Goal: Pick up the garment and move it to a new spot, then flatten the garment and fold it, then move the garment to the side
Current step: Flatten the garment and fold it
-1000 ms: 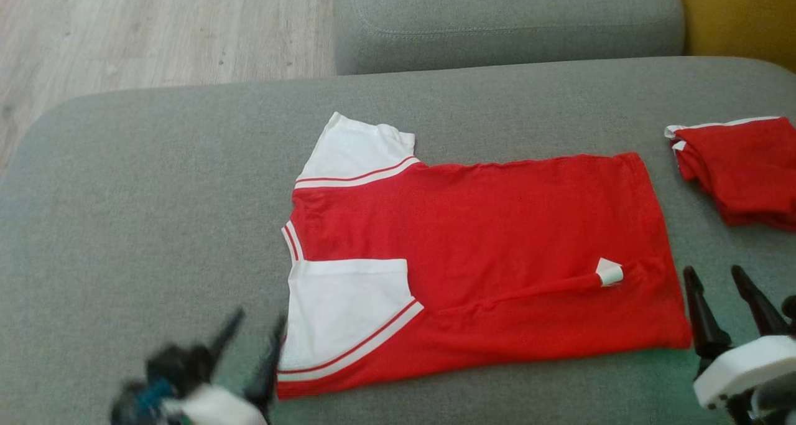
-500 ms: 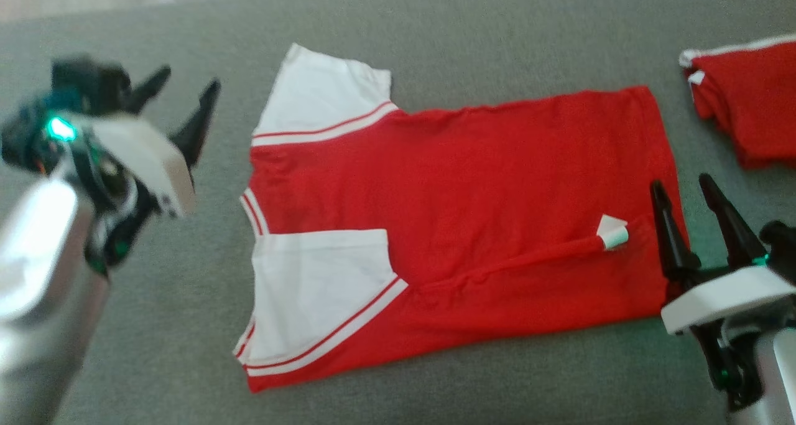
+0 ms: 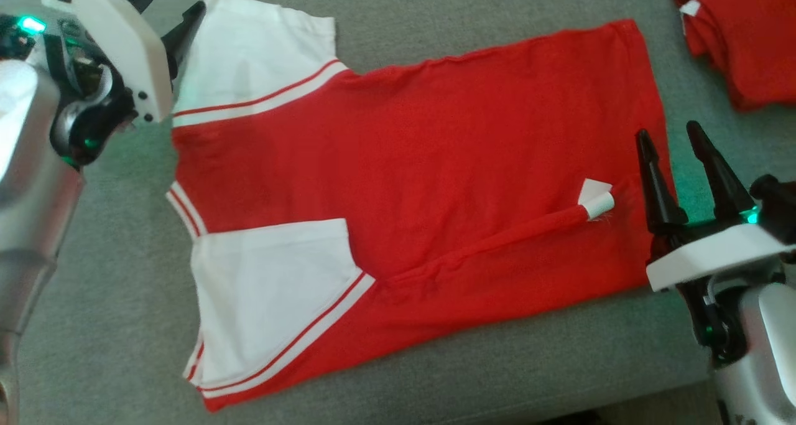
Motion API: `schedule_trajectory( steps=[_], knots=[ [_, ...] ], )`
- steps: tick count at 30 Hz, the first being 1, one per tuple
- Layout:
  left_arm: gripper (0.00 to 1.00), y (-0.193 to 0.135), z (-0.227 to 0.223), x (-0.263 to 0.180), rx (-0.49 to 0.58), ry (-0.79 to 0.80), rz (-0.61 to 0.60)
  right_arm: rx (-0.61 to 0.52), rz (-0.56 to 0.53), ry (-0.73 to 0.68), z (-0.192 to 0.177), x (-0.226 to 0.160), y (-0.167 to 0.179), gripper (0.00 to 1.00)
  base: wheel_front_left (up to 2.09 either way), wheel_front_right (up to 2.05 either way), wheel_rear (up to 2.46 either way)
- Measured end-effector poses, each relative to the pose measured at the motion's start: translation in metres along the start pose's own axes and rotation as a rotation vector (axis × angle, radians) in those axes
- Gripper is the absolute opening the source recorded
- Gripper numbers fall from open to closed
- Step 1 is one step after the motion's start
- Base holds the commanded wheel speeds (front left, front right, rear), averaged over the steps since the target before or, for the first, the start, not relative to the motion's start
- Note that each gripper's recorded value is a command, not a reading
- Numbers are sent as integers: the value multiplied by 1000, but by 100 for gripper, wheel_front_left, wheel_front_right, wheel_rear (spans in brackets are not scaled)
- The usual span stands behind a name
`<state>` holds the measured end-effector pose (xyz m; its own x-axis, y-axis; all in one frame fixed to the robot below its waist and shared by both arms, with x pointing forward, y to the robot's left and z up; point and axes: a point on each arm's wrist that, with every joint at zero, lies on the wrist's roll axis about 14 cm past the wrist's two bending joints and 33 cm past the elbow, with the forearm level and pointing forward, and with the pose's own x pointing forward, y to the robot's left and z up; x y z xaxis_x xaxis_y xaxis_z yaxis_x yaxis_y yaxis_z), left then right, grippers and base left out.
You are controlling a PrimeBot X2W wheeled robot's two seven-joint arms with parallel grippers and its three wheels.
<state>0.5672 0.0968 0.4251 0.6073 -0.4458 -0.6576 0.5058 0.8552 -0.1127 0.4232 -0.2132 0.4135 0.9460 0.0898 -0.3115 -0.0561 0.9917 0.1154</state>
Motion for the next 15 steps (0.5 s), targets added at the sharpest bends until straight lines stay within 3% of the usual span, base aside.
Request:
schedule_trajectory(
  steps=[15],
  knots=[
    [100,8,-20,54,76,120,-11,27,-93,18,-17,-6,-25,100,0,0,0]
  ],
)
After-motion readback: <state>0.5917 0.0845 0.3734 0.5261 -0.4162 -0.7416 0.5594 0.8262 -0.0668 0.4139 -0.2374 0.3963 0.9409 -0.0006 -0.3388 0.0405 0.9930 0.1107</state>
